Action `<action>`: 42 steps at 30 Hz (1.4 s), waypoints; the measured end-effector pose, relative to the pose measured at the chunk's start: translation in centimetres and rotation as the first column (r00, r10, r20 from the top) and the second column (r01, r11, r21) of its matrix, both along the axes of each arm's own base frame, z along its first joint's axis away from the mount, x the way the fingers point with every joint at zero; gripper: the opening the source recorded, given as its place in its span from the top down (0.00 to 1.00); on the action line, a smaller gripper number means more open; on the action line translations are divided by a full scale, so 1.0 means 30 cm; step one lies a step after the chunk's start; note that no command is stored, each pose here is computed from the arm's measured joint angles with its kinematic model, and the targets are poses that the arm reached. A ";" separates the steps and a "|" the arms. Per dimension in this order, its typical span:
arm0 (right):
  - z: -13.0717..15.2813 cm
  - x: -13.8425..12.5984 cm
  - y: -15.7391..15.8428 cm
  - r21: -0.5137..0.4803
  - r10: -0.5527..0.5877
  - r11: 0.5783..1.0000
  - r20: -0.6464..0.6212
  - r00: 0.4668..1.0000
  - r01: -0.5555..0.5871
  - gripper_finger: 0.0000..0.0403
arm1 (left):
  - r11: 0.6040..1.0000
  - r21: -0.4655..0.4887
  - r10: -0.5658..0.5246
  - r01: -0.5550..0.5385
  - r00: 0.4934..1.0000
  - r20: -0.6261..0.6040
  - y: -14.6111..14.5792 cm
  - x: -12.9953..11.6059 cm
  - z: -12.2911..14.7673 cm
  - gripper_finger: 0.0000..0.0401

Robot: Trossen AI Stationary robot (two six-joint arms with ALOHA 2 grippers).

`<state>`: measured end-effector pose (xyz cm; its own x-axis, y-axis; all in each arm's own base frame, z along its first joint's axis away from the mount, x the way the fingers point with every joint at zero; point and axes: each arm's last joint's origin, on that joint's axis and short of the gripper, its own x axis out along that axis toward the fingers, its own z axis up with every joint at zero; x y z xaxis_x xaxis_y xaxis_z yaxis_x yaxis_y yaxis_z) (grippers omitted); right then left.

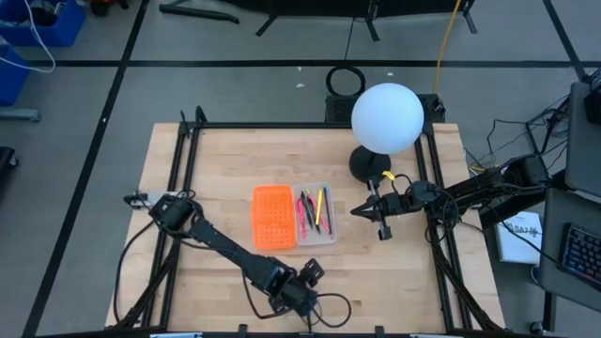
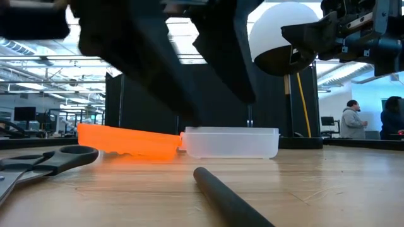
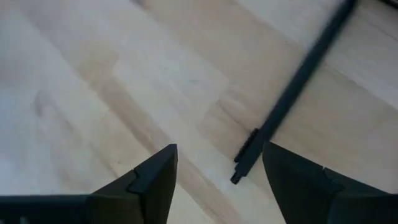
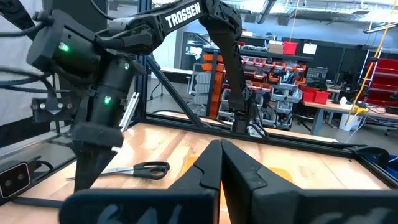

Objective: Pick & place school supplies into a supply box
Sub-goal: Put the black pen into the supply box

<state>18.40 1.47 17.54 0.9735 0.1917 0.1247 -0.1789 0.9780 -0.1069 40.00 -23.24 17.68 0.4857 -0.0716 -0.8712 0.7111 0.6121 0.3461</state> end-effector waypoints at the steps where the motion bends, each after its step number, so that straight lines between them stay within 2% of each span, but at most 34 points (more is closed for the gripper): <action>1: 0.000 0.000 0.000 0.000 0.000 1.000 -0.001 1.000 0.000 1.00 | 0.999 0.004 -0.034 0.034 0.999 -0.007 0.002 -0.002 -0.010 0.40; 10: -0.008 0.001 0.000 0.024 0.004 1.000 -0.029 1.000 -0.003 1.00 | 0.971 0.029 -0.237 0.238 0.970 -0.048 0.007 -0.037 -0.102 0.41; 13: -0.008 0.001 0.000 0.024 0.004 1.000 -0.029 1.000 -0.003 1.00 | 0.965 0.027 -0.260 0.259 0.966 0.005 0.004 -0.027 -0.110 0.41; 17: -0.010 0.001 0.000 0.024 0.004 1.000 -0.037 0.999 -0.003 1.00 | 0.955 0.040 -0.294 0.293 0.956 0.019 0.010 -0.021 -0.112 0.41; 23: -0.014 0.002 0.000 0.023 0.003 1.000 -0.050 0.999 -0.002 1.00 | 0.945 -0.020 -0.326 0.326 0.945 -0.003 0.039 -0.007 -0.113 0.41; 29: -0.020 0.002 0.000 0.022 0.004 1.000 -0.067 0.998 -0.002 1.00 | 0.951 -0.100 -0.299 0.292 0.952 -0.069 0.104 0.010 -0.119 0.41; 36: -0.023 0.002 0.000 0.022 0.003 1.000 -0.077 0.997 -0.002 1.00 | 0.928 -0.120 -0.362 0.353 0.930 -0.062 0.162 0.037 -0.120 0.41; 42: -0.032 0.003 0.000 0.020 0.003 1.000 -0.105 0.995 -0.001 1.00 | 0.904 -0.124 -0.420 0.409 0.903 -0.085 0.164 0.046 -0.174 0.41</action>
